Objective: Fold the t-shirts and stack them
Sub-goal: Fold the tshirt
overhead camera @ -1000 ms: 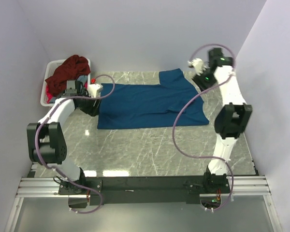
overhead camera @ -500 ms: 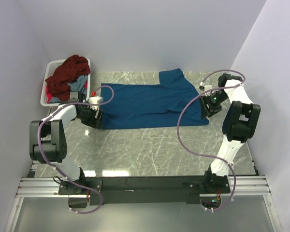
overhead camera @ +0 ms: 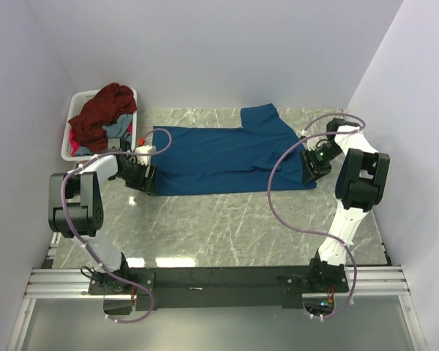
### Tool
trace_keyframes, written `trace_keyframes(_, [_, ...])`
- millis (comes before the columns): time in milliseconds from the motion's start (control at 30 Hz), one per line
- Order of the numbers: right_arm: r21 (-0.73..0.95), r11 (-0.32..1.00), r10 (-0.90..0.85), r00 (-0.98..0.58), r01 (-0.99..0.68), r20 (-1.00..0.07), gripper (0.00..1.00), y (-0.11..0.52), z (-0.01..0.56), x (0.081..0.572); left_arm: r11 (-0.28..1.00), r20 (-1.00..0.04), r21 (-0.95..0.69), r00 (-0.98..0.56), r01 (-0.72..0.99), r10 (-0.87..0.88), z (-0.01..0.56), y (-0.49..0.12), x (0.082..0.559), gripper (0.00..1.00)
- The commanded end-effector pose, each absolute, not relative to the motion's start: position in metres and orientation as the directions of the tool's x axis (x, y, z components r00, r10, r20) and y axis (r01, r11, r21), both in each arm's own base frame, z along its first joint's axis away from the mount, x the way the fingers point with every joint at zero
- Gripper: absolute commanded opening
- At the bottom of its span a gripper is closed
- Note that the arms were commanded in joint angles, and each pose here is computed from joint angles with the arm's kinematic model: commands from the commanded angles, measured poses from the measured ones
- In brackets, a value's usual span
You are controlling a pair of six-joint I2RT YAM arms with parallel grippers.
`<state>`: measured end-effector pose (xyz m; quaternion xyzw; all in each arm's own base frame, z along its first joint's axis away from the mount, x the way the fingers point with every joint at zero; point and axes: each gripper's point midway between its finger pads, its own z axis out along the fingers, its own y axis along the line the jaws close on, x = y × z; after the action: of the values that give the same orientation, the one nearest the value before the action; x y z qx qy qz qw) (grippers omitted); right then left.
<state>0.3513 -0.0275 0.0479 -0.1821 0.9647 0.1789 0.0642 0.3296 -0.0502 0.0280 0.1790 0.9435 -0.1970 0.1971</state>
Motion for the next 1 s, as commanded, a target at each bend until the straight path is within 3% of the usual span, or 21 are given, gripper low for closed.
trace_keyframes(0, [0.321,0.878,-0.308,-0.933,-0.355,-0.187,0.52,-0.03,0.041,0.353,0.85,-0.459,-0.332,-0.857,0.409,0.234,0.034,-0.055,0.338,0.67])
trace_keyframes(100, [0.335,0.874,-0.307,-0.934,-0.353,-0.184,0.44,-0.028,0.041,0.352,0.845,-0.462,-0.346,-0.858,0.409,0.226,0.037,-0.057,0.341,0.63])
trace_keyframes(300, [0.355,0.872,-0.289,-0.939,-0.339,-0.186,0.31,-0.027,0.045,0.355,0.843,-0.463,-0.355,-0.859,0.405,0.218,0.04,-0.056,0.342,0.45])
trace_keyframes(367, [0.357,0.872,-0.287,-0.941,-0.335,-0.18,0.25,-0.029,0.043,0.354,0.841,-0.46,-0.362,-0.862,0.402,0.214,0.041,-0.057,0.341,0.36])
trace_keyframes(500, [0.353,0.88,-0.275,-0.947,-0.318,-0.168,0.0,-0.035,0.043,0.352,0.842,-0.454,-0.368,-0.866,0.395,0.208,0.041,-0.053,0.34,0.13])
trace_keyframes(567, [0.34,0.886,-0.273,-0.947,-0.315,-0.167,0.0,-0.041,0.045,0.352,0.843,-0.449,-0.367,-0.868,0.394,0.21,0.042,-0.051,0.338,0.02])
trace_keyframes(967, [0.288,0.905,-0.309,-0.949,-0.312,-0.058,0.0,-0.068,0.041,0.305,0.849,-0.37,-0.355,-0.892,0.392,0.258,0.037,-0.035,0.3,0.01])
